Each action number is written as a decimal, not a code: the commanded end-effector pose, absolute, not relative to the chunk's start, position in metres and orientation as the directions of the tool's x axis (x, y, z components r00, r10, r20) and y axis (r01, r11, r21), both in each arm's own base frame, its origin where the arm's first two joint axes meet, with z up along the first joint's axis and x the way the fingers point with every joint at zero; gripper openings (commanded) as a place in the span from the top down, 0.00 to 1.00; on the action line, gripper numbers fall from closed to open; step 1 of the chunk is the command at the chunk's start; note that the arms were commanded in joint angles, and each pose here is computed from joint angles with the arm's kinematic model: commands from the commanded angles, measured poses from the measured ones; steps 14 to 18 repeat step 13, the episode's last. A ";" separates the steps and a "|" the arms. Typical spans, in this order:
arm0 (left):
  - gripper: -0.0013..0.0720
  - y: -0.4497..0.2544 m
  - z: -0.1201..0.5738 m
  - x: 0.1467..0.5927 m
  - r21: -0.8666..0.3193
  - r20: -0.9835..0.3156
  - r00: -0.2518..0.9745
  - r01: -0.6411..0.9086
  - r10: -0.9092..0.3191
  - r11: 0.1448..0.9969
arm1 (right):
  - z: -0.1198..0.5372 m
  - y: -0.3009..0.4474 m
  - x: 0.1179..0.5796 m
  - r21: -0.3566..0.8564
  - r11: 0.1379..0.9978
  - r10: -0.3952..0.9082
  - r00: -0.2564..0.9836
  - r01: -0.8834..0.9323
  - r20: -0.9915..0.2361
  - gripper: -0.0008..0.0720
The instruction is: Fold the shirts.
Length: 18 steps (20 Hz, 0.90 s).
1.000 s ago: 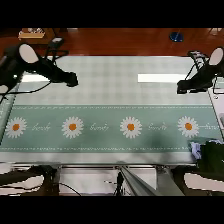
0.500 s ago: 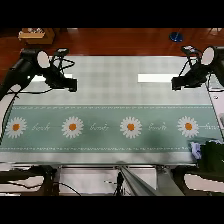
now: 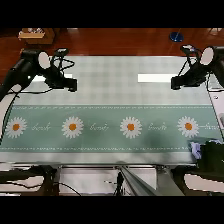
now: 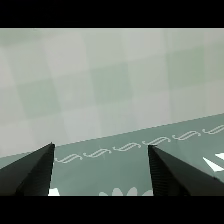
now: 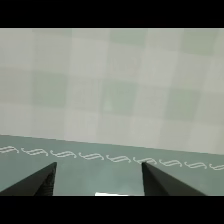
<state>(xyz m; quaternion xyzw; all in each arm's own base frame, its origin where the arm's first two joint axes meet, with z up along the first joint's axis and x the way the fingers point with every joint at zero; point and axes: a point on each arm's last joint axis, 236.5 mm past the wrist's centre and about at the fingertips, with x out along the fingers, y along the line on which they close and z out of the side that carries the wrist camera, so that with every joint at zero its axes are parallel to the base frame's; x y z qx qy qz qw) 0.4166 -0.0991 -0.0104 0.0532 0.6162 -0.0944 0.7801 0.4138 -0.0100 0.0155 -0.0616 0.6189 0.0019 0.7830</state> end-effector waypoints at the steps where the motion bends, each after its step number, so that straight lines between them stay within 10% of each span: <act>1: 0.00 -0.099 -0.010 0.417 -0.033 -0.971 0.223 0.213 -0.081 0.977 | 0.016 -0.010 0.414 -0.094 0.992 -0.073 0.236 -0.079 -0.969 0.16; 18: 0.00 -0.099 -0.010 0.417 -0.033 -0.971 0.223 0.213 -0.081 0.976 | 0.016 -0.010 0.414 -0.094 0.992 -0.073 0.236 -0.079 -0.969 0.16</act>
